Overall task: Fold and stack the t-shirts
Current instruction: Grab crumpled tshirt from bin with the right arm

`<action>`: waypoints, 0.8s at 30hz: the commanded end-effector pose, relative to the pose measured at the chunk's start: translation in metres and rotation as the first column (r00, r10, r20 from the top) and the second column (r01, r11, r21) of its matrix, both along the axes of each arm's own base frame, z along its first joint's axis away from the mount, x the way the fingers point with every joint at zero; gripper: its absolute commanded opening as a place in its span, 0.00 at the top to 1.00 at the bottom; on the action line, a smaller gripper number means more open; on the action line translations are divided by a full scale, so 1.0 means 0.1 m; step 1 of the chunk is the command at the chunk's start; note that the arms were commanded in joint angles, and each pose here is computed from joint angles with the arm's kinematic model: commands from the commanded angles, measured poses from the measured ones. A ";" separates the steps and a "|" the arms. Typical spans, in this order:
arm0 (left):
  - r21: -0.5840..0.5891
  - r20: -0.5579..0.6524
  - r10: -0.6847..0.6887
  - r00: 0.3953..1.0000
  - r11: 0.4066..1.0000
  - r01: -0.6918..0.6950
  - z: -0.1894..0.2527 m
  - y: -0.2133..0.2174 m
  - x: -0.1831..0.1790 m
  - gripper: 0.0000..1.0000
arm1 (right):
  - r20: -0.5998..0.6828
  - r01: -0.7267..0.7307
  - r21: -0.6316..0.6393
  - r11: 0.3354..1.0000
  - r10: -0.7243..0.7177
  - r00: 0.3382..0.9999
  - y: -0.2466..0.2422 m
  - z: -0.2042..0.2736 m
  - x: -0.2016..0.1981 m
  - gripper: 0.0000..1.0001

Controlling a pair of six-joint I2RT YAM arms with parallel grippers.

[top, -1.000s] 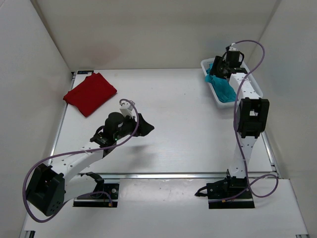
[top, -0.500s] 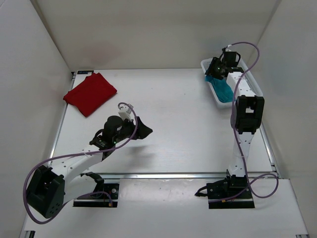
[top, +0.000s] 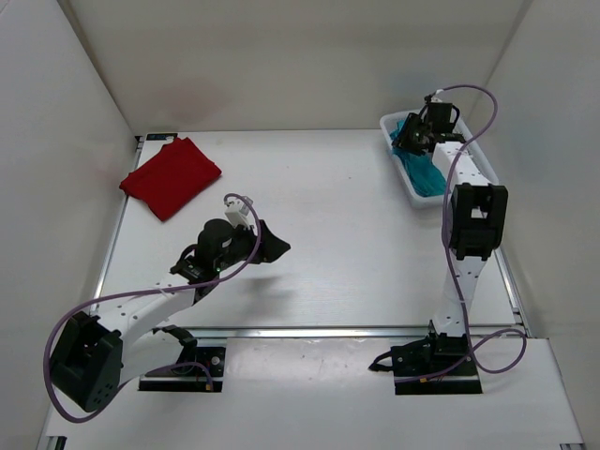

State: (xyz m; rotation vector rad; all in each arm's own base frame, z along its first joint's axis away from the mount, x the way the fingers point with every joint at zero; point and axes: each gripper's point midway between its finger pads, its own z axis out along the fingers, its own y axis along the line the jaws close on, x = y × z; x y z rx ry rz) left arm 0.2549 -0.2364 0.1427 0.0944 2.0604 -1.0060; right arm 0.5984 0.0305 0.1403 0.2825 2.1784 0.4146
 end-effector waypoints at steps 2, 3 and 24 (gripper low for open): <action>-0.027 0.029 -0.005 1.000 1.000 0.006 0.11 -0.07 0.02 0.30 | 0.212 0.020 0.011 1.000 -0.022 0.977 -0.13 0.85 0.05 0.64; -0.028 0.024 -0.004 1.000 1.000 0.005 0.10 -0.07 0.01 0.29 | 0.200 0.010 0.018 1.000 -0.013 0.980 -0.12 0.83 0.04 0.64; -0.041 0.016 0.015 1.000 0.999 -0.014 0.05 -0.02 0.01 0.31 | 0.038 -0.057 0.090 0.994 0.054 0.998 -0.01 0.30 0.06 0.65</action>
